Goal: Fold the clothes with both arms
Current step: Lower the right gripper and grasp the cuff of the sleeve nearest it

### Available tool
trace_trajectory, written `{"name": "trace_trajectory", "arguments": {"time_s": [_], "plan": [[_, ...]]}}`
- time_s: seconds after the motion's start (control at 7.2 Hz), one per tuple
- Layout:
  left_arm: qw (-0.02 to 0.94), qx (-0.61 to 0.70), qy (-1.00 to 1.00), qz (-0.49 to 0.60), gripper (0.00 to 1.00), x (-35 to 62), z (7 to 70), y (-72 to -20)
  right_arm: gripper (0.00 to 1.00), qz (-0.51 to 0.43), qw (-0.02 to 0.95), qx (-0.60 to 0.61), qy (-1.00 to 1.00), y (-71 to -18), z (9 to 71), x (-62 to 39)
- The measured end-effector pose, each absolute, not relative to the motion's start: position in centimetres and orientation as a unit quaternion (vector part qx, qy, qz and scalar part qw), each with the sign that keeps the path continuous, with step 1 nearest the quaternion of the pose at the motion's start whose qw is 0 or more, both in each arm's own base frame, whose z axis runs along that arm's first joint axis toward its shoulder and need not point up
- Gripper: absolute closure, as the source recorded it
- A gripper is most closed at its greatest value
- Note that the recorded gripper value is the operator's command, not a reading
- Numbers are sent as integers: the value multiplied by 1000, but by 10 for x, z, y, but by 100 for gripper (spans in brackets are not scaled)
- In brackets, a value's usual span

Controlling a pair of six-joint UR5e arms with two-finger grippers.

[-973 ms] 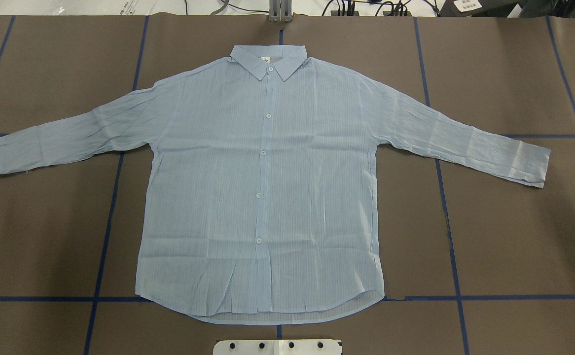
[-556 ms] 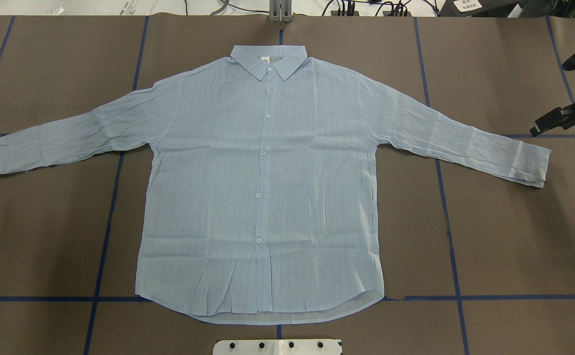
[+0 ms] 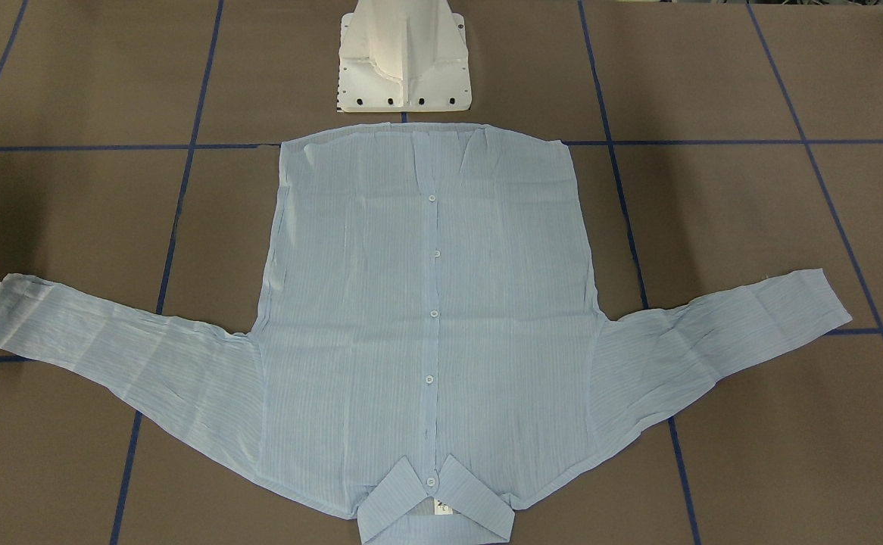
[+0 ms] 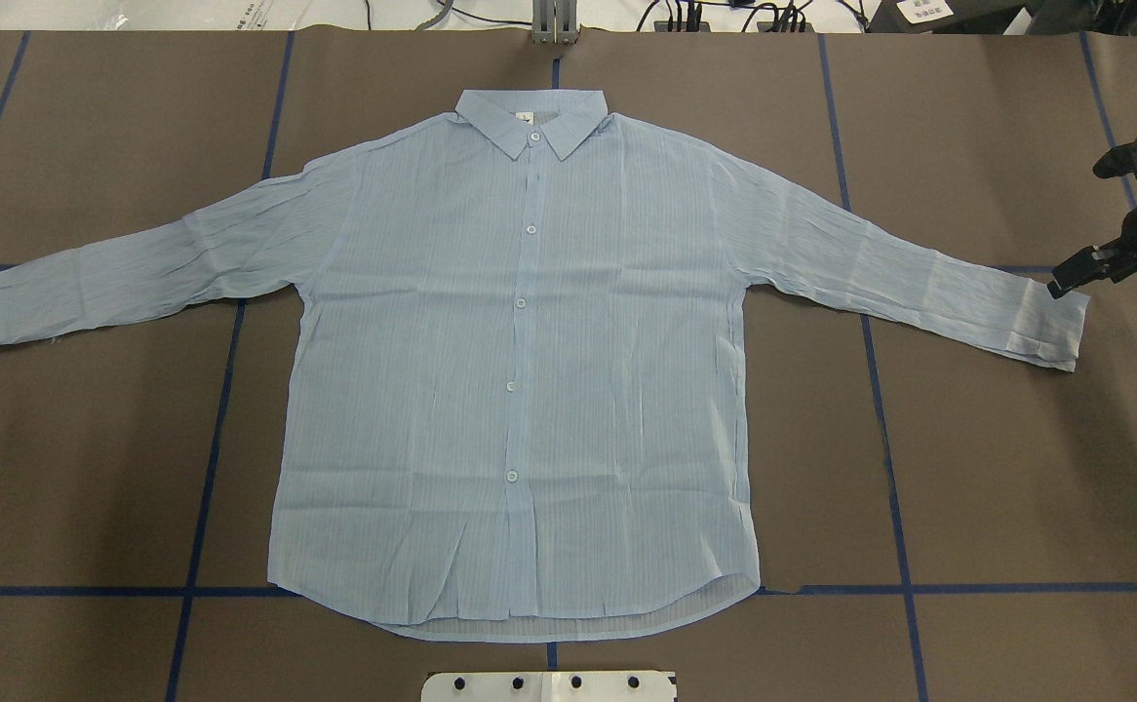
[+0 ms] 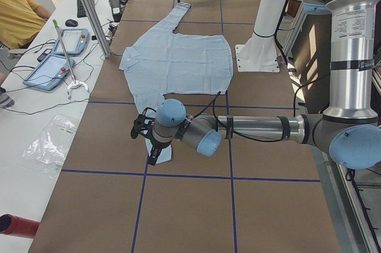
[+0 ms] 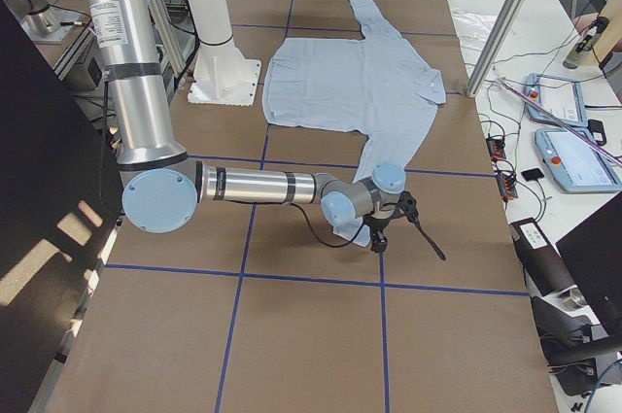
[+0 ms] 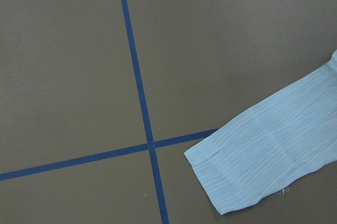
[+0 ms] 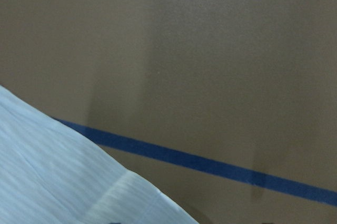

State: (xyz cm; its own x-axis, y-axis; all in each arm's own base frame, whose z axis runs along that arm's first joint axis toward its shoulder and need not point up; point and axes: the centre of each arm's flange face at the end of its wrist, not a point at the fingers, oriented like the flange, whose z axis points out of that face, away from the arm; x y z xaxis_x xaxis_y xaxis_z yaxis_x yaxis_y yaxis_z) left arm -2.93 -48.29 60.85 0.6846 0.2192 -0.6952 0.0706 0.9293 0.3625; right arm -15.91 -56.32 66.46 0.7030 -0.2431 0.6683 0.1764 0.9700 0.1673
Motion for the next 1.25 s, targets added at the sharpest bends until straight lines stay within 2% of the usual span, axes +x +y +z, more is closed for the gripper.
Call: {"name": "trace_trajectory", "arguments": {"time_s": [0.14, 0.28, 0.69, 0.83, 0.97, 1.25], "plan": [[899, 184, 395, 41, 0, -30, 608, -483, 13, -112, 922, 41, -367, -562, 669, -159], [899, 184, 395, 41, 0, -30, 608, -483, 18, -111, 923, 38, -366, -561, 673, -159], [898, 187, 395, 43, 0, -30, 606, -483, 65, -109, 924, 32, -365, -560, 679, -159], [898, 187, 395, 43, 0, -29, 605, -483, 86, -109, 924, 31, -364, -560, 680, -159], [898, 188, 396, 43, 0, -29, 604, -483, 100, -108, 925, 30, -364, -560, 681, -159], [898, 189, 396, 43, 0, -30, 603, -483, 100, -109, 924, 33, -366, -563, 677, -160]]}}
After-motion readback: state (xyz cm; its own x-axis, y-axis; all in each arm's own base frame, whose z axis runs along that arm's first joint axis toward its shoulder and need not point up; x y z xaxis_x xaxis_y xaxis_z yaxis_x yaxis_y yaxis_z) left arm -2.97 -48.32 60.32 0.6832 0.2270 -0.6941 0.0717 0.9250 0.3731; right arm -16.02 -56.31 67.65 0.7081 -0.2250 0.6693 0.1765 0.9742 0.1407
